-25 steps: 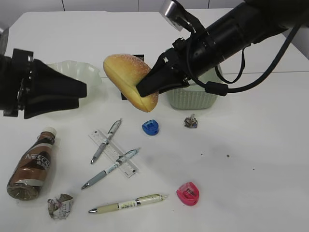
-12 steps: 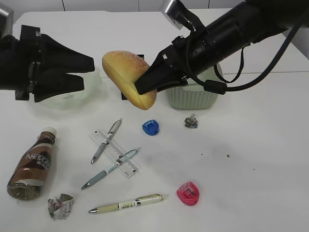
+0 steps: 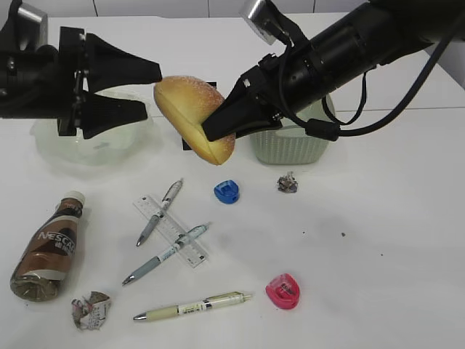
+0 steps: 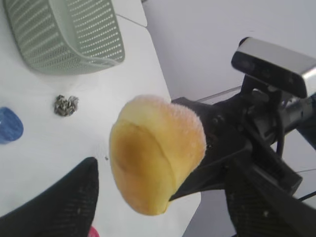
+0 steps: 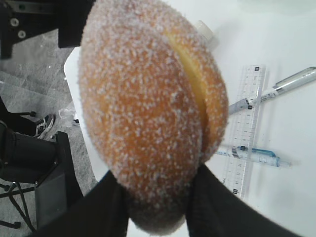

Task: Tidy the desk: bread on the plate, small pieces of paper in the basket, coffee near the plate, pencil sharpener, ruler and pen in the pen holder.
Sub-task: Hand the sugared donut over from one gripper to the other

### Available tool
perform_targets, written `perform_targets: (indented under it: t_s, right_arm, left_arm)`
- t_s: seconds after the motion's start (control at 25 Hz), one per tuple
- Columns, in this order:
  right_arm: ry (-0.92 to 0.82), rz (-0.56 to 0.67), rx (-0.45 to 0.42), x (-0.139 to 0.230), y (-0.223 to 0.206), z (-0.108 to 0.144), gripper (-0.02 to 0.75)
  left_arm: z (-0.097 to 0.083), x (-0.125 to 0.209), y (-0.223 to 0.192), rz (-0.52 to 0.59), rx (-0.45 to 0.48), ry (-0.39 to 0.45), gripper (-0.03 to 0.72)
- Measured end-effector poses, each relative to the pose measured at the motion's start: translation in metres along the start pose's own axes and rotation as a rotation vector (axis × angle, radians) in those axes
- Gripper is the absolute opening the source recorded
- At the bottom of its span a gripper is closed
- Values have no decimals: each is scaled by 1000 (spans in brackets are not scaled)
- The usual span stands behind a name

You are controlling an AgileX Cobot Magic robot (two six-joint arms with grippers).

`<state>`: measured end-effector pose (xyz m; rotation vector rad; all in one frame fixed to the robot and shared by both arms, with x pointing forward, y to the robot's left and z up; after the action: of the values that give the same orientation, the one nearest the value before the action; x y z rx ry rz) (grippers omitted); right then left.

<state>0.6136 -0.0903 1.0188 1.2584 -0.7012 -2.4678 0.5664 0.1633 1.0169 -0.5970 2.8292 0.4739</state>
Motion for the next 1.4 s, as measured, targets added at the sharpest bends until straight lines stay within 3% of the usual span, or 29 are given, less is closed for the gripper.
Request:
perform_targets:
  t_s: [0.36,0.88,1.4]
  right_arm:
    - [-2,0,0,0,0,0,225]
    - [-5,0,0,0,0,0,225]
    - [-7,-3,5,0,1,-1,225]
  left_arm:
    - [8,-9,-11,-9,62,69,588]
    - [11,-10,-14,-10,62,59,589]
    - [12,-10,-48,47,66,39,588]
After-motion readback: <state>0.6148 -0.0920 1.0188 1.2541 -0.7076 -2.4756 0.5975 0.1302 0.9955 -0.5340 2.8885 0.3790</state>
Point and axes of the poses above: a point on each arm's last joint axis where the gripper is mounted, y pointing back along that axis away from the gripper, z along the wrist's bending axis when the last joint is at zero, x = y × z, the point moved 3 cm from there along -y, pointing out along that axis toward the gripper, and after that the axes turned 9 degrees about y, right-handed, at the moved point
